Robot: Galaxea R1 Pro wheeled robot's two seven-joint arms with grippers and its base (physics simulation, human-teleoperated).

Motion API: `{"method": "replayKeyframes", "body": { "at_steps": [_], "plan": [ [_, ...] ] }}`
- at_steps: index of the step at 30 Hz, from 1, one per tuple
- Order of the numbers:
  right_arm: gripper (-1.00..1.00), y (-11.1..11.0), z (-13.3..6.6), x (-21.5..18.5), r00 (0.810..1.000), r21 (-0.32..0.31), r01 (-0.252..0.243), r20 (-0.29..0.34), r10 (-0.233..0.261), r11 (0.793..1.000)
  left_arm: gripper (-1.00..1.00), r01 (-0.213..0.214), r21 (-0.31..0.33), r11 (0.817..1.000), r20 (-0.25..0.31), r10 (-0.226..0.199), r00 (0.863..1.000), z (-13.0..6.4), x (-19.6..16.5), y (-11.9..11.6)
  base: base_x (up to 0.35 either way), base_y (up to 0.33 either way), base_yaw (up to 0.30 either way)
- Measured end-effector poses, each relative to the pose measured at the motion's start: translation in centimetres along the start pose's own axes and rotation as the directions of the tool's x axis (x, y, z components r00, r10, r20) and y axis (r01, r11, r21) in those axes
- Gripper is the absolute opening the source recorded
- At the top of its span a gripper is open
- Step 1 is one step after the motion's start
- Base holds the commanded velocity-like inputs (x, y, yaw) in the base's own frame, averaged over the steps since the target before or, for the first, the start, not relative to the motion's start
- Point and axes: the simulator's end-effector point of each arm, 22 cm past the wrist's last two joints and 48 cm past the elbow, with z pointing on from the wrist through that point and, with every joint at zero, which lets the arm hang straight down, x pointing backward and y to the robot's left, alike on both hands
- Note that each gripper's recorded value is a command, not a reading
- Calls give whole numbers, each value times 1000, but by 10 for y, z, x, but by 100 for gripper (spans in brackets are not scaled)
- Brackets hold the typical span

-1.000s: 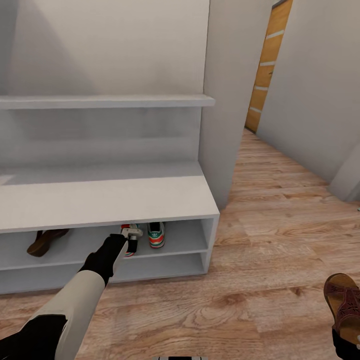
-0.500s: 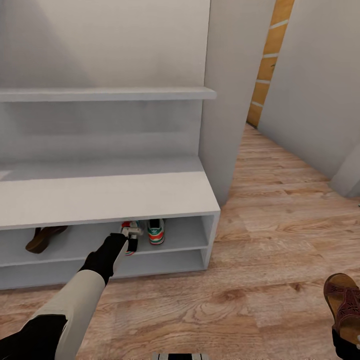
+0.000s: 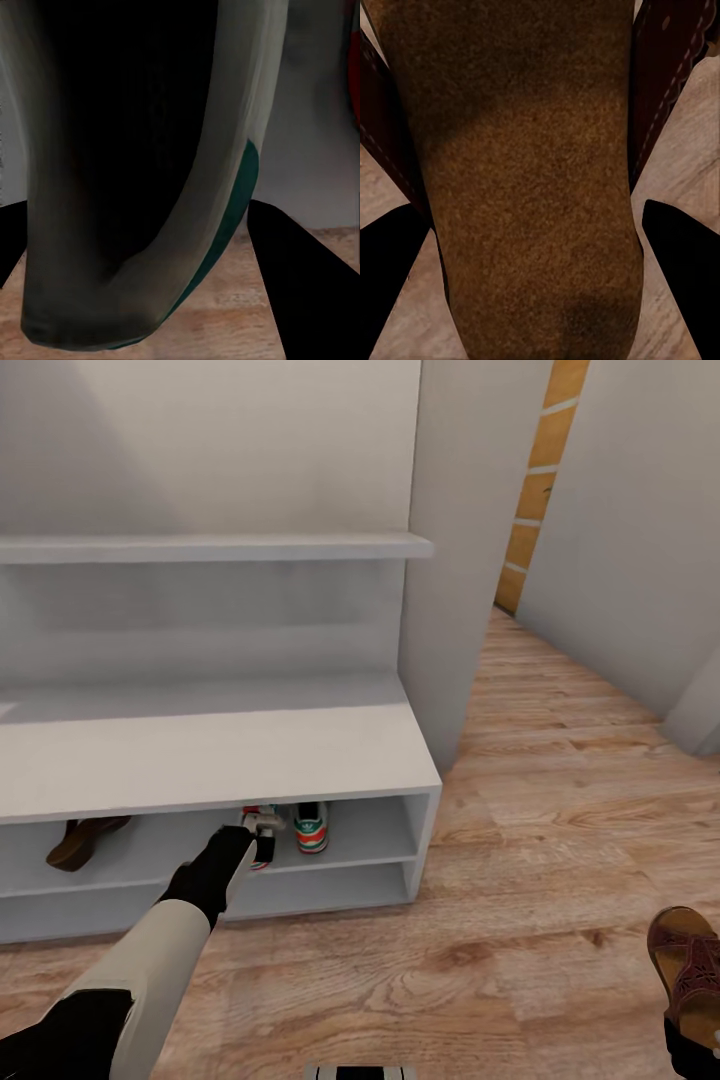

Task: Pick up the two gym shoes and the two sandals from the corridor floor and place them onto the hallstand (shoe rack) in the corridor, making sure they are on the rack and not on the floor. Arrange them so the two gym shoes are next to each other and the two sandals are next to each other.

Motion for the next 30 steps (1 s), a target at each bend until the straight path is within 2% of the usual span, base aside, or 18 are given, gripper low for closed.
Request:
{"method": "replayKeyframes", "body": {
  "at_steps": [30],
  "plan": [
    [-100,0,0,0,1000,0,0,-1,0,1000,-100,6,4,1000,2,-6,1000,0,0,-1,36,0,0]
  ]
}}
